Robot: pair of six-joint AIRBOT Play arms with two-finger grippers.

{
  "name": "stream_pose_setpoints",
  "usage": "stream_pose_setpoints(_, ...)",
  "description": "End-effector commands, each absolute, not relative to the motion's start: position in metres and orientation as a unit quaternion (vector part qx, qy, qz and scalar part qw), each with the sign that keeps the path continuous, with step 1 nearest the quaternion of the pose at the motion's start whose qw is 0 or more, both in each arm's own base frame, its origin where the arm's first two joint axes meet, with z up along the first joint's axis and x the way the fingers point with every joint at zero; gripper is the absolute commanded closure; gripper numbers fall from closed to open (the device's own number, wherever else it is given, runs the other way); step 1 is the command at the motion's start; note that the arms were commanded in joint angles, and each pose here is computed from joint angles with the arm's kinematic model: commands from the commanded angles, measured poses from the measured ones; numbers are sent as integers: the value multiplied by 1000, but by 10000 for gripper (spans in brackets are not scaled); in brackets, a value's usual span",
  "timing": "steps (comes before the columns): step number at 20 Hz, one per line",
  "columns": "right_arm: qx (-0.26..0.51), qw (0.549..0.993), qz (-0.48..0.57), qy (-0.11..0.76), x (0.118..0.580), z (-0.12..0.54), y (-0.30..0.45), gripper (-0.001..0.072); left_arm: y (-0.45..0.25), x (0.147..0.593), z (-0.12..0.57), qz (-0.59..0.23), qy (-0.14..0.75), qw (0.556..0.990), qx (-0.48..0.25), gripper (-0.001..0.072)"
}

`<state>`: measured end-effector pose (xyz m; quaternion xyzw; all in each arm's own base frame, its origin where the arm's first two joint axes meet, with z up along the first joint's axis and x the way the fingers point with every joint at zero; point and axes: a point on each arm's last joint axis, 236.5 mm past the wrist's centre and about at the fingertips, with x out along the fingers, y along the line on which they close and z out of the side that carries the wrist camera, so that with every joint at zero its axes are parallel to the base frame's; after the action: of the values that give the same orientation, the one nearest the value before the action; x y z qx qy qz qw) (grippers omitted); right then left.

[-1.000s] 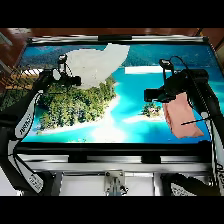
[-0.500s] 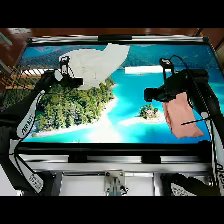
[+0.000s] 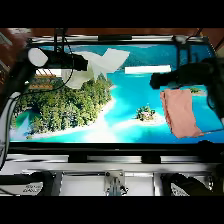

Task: Fold the shirts.

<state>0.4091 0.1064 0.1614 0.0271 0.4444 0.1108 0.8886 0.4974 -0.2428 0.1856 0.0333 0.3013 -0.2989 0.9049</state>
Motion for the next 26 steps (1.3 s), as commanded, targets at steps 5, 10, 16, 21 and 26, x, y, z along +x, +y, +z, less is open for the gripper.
stream_pose_setpoints(5, 14, 975, -13, 221, 358, 349, 24, 118, -311, 299, 242, -452, 324, 826, 96, 682)
stream_pose_setpoints(10, 13, 951, -24, 307, 322, 315, 17, 118, -288, 246, 92, -384, 496, 770, 117, 682)
stream_pose_setpoints(16, 38, 896, 99, 431, 326, 211, 85, 78, -266, 202, -8, -319, 594, 733, 93, 681)
stream_pose_setpoints(21, 55, 799, 139, 583, 323, 74, 118, 78, -261, 211, 18, -324, 555, 759, 102, 681)
stream_pose_setpoints(26, 73, 726, 128, 671, 332, -8, 124, 78, -237, 223, 43, -298, 516, 793, 127, 681)
